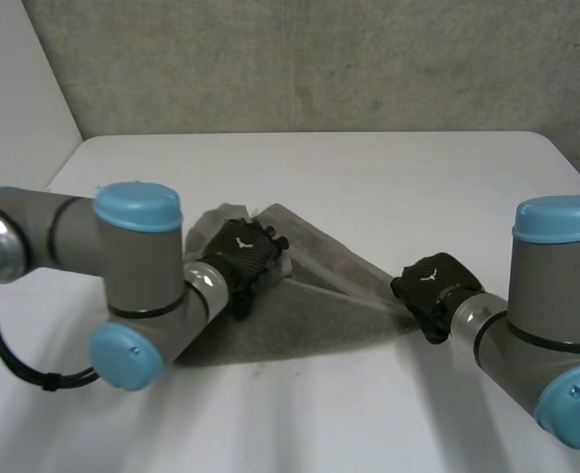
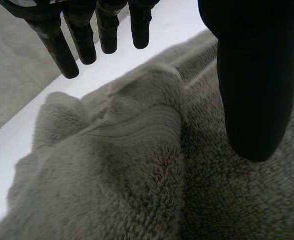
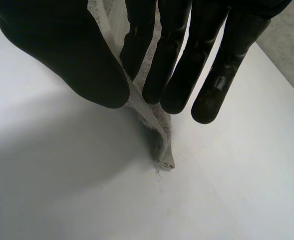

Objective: Fold the towel.

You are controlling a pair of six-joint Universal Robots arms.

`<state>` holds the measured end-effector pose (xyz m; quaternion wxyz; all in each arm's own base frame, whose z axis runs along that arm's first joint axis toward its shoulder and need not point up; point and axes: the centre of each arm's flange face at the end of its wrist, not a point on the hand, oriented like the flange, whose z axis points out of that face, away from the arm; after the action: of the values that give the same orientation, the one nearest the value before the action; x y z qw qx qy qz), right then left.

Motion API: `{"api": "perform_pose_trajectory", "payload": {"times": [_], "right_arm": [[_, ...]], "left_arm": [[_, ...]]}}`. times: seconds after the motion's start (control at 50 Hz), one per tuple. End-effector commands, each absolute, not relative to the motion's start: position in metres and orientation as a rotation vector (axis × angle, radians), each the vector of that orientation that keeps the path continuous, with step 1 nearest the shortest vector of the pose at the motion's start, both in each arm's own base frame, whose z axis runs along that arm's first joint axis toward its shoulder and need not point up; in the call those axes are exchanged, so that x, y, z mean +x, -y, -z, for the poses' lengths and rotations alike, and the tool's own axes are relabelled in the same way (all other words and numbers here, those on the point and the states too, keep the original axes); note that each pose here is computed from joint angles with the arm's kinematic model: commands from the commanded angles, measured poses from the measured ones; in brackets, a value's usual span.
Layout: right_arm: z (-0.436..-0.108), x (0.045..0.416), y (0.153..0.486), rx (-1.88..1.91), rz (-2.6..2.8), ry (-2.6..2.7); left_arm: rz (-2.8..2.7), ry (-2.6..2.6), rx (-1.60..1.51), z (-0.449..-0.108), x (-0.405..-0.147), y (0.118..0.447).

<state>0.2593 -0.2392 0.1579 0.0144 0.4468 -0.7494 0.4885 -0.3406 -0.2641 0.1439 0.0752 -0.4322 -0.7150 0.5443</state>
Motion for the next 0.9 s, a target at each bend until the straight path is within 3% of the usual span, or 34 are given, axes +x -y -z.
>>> {"api": "perform_pose_trajectory", "payload": {"times": [0.02, 0.34, 0.46, 0.56, 0.6, 0.62, 0.66, 0.68, 0.7, 0.72, 0.76, 0.84, 0.9], "right_arm": [[-0.157, 0.257, 0.240, 1.383, -1.511, 2.338], [-0.166, 0.260, 0.250, 1.399, -1.551, 2.265], [-0.178, 0.268, 0.267, 1.404, -1.619, 2.171], [-0.208, 0.283, 0.300, 1.312, -1.807, 2.038], [-0.253, 0.293, 0.327, 1.152, -2.051, 1.854], [-0.253, 0.293, 0.327, 1.152, -2.052, 1.853], [-0.307, 0.298, 0.347, 0.906, -2.327, 1.622], [-0.307, 0.298, 0.347, 0.905, -2.328, 1.620], [-0.333, 0.298, 0.353, 0.783, -2.449, 1.497], [-0.355, 0.295, 0.354, 0.676, -2.544, 1.382], [-0.373, 0.292, 0.351, 0.595, -2.612, 1.289], [-0.388, 0.288, 0.342, 0.540, -2.665, 1.204], [-0.377, 0.285, 0.338, 0.571, -2.637, 1.250]], "left_arm": [[-1.601, 2.122, -1.350, -0.132, -0.358, 0.277], [-1.702, 2.115, -1.386, -0.142, -0.367, 0.299], [-1.906, 2.040, -1.420, -0.165, -0.371, 0.316], [-2.221, 1.857, -1.324, -0.210, -0.377, 0.347], [-2.521, 1.679, -1.143, -0.268, -0.367, 0.377], [-2.523, 1.678, -1.142, -0.268, -0.367, 0.377], [-2.765, 1.458, -0.956, -0.330, -0.356, 0.389], [-2.766, 1.457, -0.955, -0.330, -0.356, 0.389], [-2.865, 1.331, -0.858, -0.364, -0.350, 0.387], [-2.866, 1.330, -0.857, -0.364, -0.350, 0.387], [-2.935, 1.202, -0.695, -0.404, -0.341, 0.378], [-2.901, 1.254, -0.552, -0.413, -0.328, 0.376], [-2.852, 1.411, -0.405, -0.406, -0.298, 0.387]]}}
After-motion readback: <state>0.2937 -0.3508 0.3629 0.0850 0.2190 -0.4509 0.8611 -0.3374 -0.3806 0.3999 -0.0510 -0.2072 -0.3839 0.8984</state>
